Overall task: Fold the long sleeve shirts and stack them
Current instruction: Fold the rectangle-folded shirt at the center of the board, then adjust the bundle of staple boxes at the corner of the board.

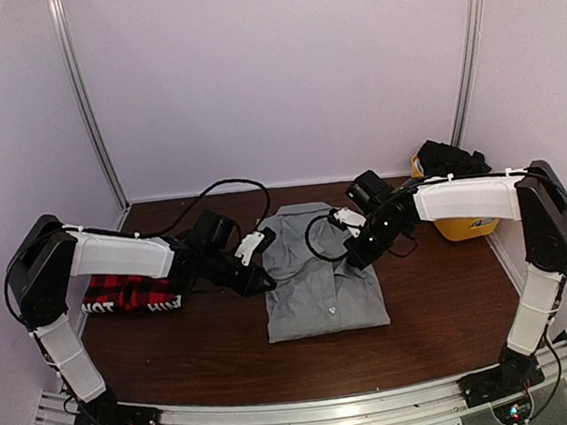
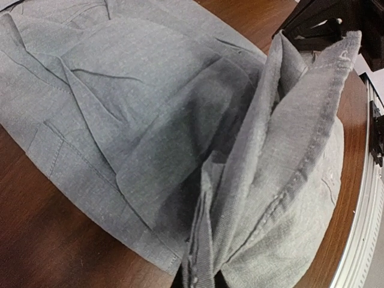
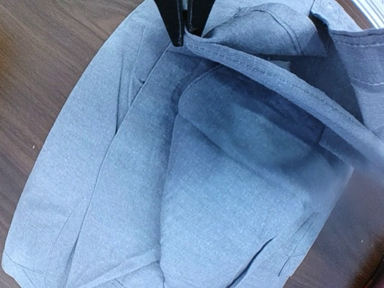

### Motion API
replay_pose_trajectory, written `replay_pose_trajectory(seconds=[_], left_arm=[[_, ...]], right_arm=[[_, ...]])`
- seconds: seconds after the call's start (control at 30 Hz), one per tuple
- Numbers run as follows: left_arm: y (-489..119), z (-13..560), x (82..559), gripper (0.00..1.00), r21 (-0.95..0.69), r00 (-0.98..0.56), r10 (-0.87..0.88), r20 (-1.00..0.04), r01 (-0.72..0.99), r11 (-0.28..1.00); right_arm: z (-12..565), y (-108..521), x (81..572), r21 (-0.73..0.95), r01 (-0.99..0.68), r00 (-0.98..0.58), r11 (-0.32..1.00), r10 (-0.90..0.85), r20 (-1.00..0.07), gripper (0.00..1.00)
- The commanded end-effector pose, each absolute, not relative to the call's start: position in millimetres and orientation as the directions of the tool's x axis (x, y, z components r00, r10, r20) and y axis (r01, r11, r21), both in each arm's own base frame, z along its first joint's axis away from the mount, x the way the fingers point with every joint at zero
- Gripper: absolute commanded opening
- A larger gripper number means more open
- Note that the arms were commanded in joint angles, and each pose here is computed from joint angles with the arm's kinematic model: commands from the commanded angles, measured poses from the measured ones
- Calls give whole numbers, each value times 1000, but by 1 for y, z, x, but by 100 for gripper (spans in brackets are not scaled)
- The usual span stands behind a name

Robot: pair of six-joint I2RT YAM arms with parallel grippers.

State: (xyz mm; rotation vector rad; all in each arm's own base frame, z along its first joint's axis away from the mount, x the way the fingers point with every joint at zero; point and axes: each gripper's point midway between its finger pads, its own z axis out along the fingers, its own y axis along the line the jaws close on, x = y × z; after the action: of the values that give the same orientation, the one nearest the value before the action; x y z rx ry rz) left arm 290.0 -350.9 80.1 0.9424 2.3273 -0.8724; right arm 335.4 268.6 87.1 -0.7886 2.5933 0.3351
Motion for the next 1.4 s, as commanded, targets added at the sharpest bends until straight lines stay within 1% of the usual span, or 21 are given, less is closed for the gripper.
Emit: replay_pose_trajectory(seconds=[0.0, 0.13, 0.2, 0.27, 0.3, 0.37, 0.47, 0.53, 0.63, 0.77, 0.87, 1.0, 1.13, 1.17, 1.37], left_arm=[[-334, 63, 302, 0, -380, -720, 413, -557, 663, 645], [-331, 55, 309, 0, -380, -743, 400, -536, 636, 672], [-330, 52, 312, 6, -378, -752, 396, -527, 625, 683], [-328, 51, 317, 14, -362, -755, 391, -526, 615, 700], [-328, 51, 320, 16, -351, -755, 386, -530, 610, 710], [-329, 56, 325, 22, -338, -747, 380, -545, 611, 716], [-331, 65, 337, 33, -310, -728, 372, -576, 616, 725], [-334, 70, 342, 38, -297, -715, 373, -591, 623, 723], [-336, 78, 350, 39, -273, -697, 378, -610, 632, 725], [-338, 89, 351, 40, -280, -683, 362, -635, 640, 716], [-338, 93, 346, 41, -300, -680, 341, -649, 641, 706], [-338, 91, 335, 42, -346, -687, 313, -656, 642, 684], [-334, 82, 322, 43, -387, -706, 293, -645, 632, 671], [-336, 83, 322, 43, -397, -701, 280, -656, 636, 662], [-337, 73, 315, 44, -435, -719, 262, -643, 625, 648]], right_arm=[[80, 245, 360, 19, -533, -769, 846, -476, -427, 3], [78, 238, 373, -11, -504, -780, 864, -460, -424, 13], [81, 233, 380, -32, -478, -786, 878, -444, -430, 21], [87, 225, 387, -60, -444, -791, 894, -423, -442, 30], [91, 222, 389, -65, -431, -792, 900, -412, -450, 33], [100, 215, 394, -85, -401, -791, 912, -391, -471, 36], [114, 213, 391, -68, -385, -779, 920, -363, -511, 37], [118, 214, 384, -39, -381, -775, 924, -342, -532, 37], [119, 220, 371, 50, -391, -767, 919, -295, -570, 40], [103, 227, 353, 160, -393, -779, 906, -236, -581, 51], [91, 234, 347, 230, -392, -789, 891, -197, -582, 56], [80, 247, 345, 310, -394, -801, 865, -158, -578, 56], [69, 256, 345, 354, -395, -815, 848, -145, -562, 53], [66, 257, 346, 360, -394, -817, 846, -142, -559, 52], [48, 262, 345, 381, -389, -835, 839, -147, -531, 46]])
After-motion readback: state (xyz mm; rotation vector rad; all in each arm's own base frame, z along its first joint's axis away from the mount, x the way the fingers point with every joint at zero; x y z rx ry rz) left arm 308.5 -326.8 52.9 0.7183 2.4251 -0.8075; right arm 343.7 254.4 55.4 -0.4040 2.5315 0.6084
